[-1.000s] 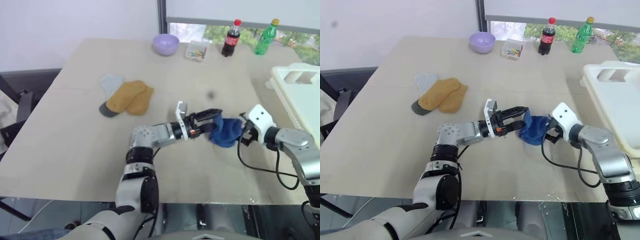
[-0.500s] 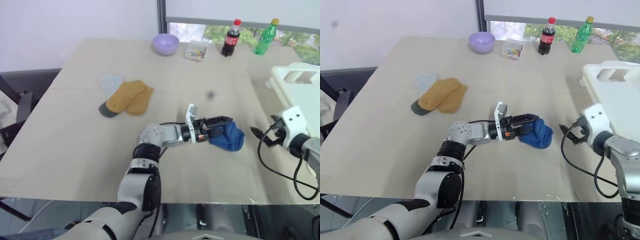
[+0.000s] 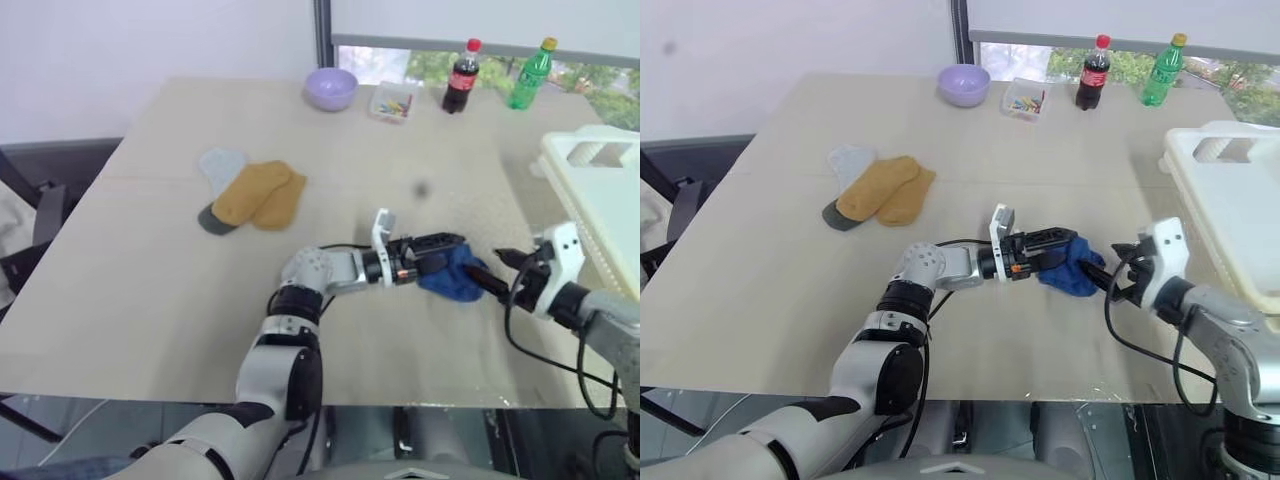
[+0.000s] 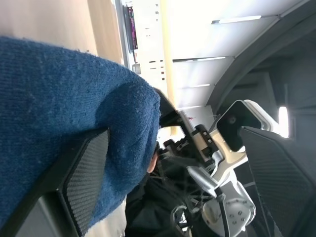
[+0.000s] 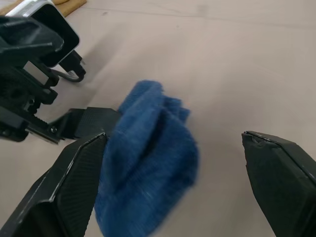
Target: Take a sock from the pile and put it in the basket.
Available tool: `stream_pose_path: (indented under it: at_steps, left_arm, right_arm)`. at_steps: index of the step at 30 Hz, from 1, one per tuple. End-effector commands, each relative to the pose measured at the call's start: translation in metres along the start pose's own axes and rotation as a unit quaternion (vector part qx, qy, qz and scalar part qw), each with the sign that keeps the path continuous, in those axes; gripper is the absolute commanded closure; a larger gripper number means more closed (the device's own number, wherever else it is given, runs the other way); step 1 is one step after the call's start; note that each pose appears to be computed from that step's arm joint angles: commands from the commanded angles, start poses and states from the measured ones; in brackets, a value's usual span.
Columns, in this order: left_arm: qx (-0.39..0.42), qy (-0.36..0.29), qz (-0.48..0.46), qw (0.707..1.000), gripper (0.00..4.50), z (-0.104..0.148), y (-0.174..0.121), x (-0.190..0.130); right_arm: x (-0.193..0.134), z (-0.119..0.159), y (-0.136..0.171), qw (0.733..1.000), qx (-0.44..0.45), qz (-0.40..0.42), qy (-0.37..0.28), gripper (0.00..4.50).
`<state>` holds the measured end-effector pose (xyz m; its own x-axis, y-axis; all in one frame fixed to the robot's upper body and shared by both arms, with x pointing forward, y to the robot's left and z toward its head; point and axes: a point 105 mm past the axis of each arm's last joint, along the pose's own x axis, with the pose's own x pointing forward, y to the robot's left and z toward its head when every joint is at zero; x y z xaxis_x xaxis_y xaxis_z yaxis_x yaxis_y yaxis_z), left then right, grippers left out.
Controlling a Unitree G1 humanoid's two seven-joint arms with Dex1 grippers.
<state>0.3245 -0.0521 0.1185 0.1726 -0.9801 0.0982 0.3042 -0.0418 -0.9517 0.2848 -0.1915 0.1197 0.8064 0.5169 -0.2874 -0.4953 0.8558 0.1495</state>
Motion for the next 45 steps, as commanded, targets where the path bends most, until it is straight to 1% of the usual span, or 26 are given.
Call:
stream_pose_path:
  at_steps: [1,5,7,8,10,13,14,17,18,22,24,27,29,30,31,33,36,38,39,40,41,42,43,45]
  left_arm:
    - [-0.002,-0.001,-0.011,1.000,0.00,0.000,-0.004,0.003]
    - [-0.002,-0.003,-0.010,1.000,0.00,0.000,-0.002,0.001]
    - [-0.004,-0.008,-0.008,1.000,0.00,0.002,-0.001,-0.001]
    - [-0.003,-0.011,-0.006,1.000,0.00,0.003,0.000,-0.003]
    - [-0.002,-0.015,-0.003,1.000,0.00,0.004,0.001,-0.005]
    - [0.000,-0.023,-0.004,1.000,0.00,0.008,0.000,-0.009]
    - [0.000,-0.024,-0.003,1.000,0.00,0.009,0.000,-0.009]
    - [0.002,-0.029,0.000,1.000,0.00,0.011,0.000,-0.012]
    - [0.002,-0.029,0.000,1.000,0.00,0.012,0.000,-0.012]
    - [0.003,-0.039,0.004,0.999,0.00,0.017,0.000,-0.017]
    - [0.025,-0.044,0.007,0.999,0.00,0.022,-0.004,-0.021]
    - [0.110,-0.047,0.034,0.992,0.00,0.026,-0.009,-0.032]
    - [0.201,-0.066,0.068,0.975,0.00,0.034,-0.009,-0.045]
    - [0.234,-0.073,0.079,0.966,0.00,0.036,-0.010,-0.050]
    - [0.291,-0.081,0.095,0.949,0.00,0.039,-0.011,-0.058]
    - [0.352,-0.086,0.104,0.926,0.00,0.039,-0.013,-0.068]
    - [0.468,-0.091,0.131,0.869,0.00,0.037,-0.012,-0.078]
    - [0.566,-0.066,0.149,0.808,0.00,0.030,-0.006,-0.079]
    - [0.615,-0.048,0.162,0.770,0.00,0.026,0.001,-0.079]
    - [0.649,-0.033,0.167,0.742,0.00,0.022,0.006,-0.078]
    - [0.669,-0.029,0.173,0.723,0.00,0.021,0.011,-0.077]
    - [0.684,-0.028,0.175,0.707,0.00,0.019,0.015,-0.076]
    - [0.693,-0.032,0.175,0.699,0.00,0.019,0.017,-0.075]
    - [0.698,-0.051,0.168,0.694,0.00,0.020,0.016,-0.073]
  right_arm:
    - [0.002,-0.015,-0.005,0.999,0.025,-0.012,0.024,0.02]
    - [0.007,-0.040,-0.008,0.994,0.093,-0.008,0.055,0.02]
    - [0.013,-0.047,0.002,0.988,0.148,0.020,0.048,0.02]
    - [0.017,-0.047,0.009,0.983,0.176,0.039,0.036,0.26]
    - [0.023,-0.045,0.019,0.975,0.214,0.063,0.019,0.82]
    - [0.033,-0.044,0.037,0.965,0.241,0.104,0.013,2.25]
    - [0.035,-0.044,0.040,0.963,0.245,0.109,0.012,2.79]
    - [0.040,-0.044,0.042,0.959,0.259,0.117,0.011,4.21]
    - [0.040,-0.043,0.042,0.957,0.264,0.120,0.009,4.44]
    - [0.042,-0.041,0.042,0.952,0.280,0.123,0.003,4.44]
    - [0.041,-0.040,0.039,0.954,0.278,0.114,-0.001,4.44]
    - [0.039,-0.033,0.029,0.957,0.276,0.089,-0.018,4.44]
    - [0.038,-0.025,0.019,0.961,0.266,0.065,-0.033,4.44]
    - [0.038,-0.022,0.016,0.963,0.262,0.056,-0.038,4.44]
    - [0.037,-0.016,0.012,0.964,0.258,0.046,-0.047,4.44]
    - [0.037,-0.006,0.006,0.965,0.252,0.033,-0.064,4.44]
    - [0.033,0.012,0.000,0.962,0.256,0.026,-0.093,4.44]
    - [0.030,0.023,0.000,0.961,0.253,0.031,-0.106,4.44]
    - [0.028,0.028,0.001,0.962,0.249,0.033,-0.110,4.44]
    - [0.027,0.032,0.003,0.962,0.246,0.036,-0.114,4.44]
    - [0.025,0.037,0.006,0.962,0.242,0.041,-0.117,4.44]
    - [0.022,0.043,0.009,0.963,0.237,0.046,-0.120,4.44]
    - [0.019,0.047,0.011,0.963,0.235,0.049,-0.123,4.44]
    - [0.015,0.052,0.014,0.963,0.233,0.052,-0.127,4.44]
